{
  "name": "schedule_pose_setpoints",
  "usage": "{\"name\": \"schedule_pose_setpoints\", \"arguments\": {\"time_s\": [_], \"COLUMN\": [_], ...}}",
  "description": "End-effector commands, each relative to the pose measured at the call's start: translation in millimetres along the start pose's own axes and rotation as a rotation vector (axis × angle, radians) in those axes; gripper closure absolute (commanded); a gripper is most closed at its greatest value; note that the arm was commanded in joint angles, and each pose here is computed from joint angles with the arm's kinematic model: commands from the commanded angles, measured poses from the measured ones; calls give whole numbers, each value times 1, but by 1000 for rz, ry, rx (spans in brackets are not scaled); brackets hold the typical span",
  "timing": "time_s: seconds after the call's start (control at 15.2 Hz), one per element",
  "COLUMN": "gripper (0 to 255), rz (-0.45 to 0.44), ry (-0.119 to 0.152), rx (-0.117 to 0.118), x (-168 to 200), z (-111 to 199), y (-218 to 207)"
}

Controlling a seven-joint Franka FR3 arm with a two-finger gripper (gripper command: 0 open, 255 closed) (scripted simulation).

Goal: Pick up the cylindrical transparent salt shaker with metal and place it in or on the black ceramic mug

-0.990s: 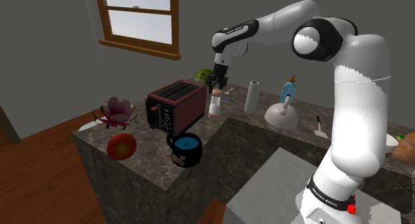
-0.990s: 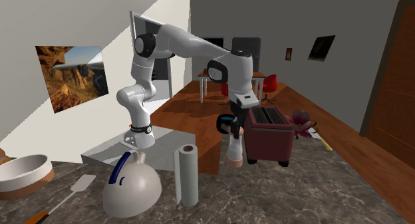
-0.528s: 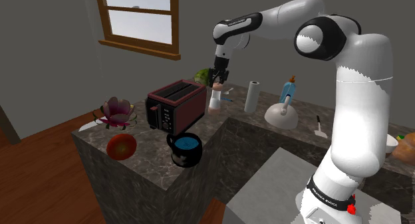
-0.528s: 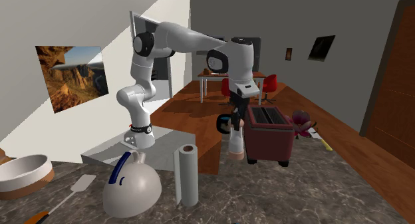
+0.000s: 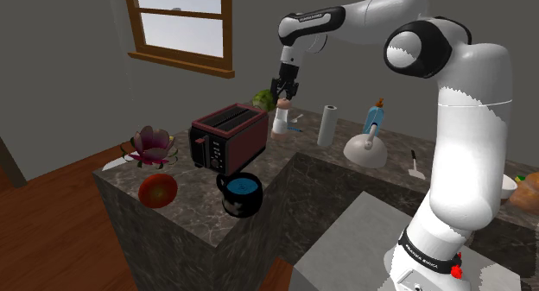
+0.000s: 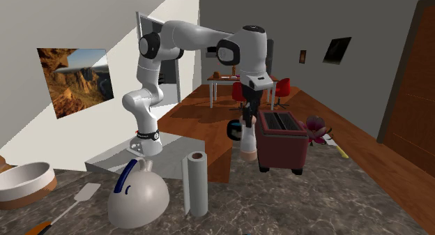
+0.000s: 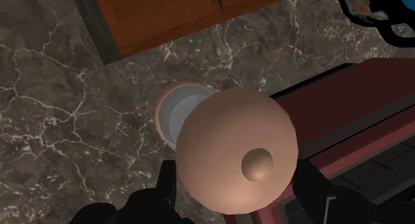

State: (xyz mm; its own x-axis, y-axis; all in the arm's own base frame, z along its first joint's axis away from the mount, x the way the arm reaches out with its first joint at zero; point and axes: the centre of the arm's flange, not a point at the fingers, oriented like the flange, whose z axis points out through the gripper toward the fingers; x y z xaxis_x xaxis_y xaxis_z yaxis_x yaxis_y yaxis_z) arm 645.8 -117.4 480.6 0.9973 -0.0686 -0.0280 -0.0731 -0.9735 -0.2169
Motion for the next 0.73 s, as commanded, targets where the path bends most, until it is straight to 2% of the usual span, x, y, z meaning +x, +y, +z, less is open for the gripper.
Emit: {"name": "schedule_pose_setpoints", "arguments": {"time_s": [0.0,0.66], "gripper": [255,255], "rz": [0,0], "ry": [0,0], "rx": [0,0], "x": [0,-2], "z": [-11,-63], "y": [-3,-15]}}
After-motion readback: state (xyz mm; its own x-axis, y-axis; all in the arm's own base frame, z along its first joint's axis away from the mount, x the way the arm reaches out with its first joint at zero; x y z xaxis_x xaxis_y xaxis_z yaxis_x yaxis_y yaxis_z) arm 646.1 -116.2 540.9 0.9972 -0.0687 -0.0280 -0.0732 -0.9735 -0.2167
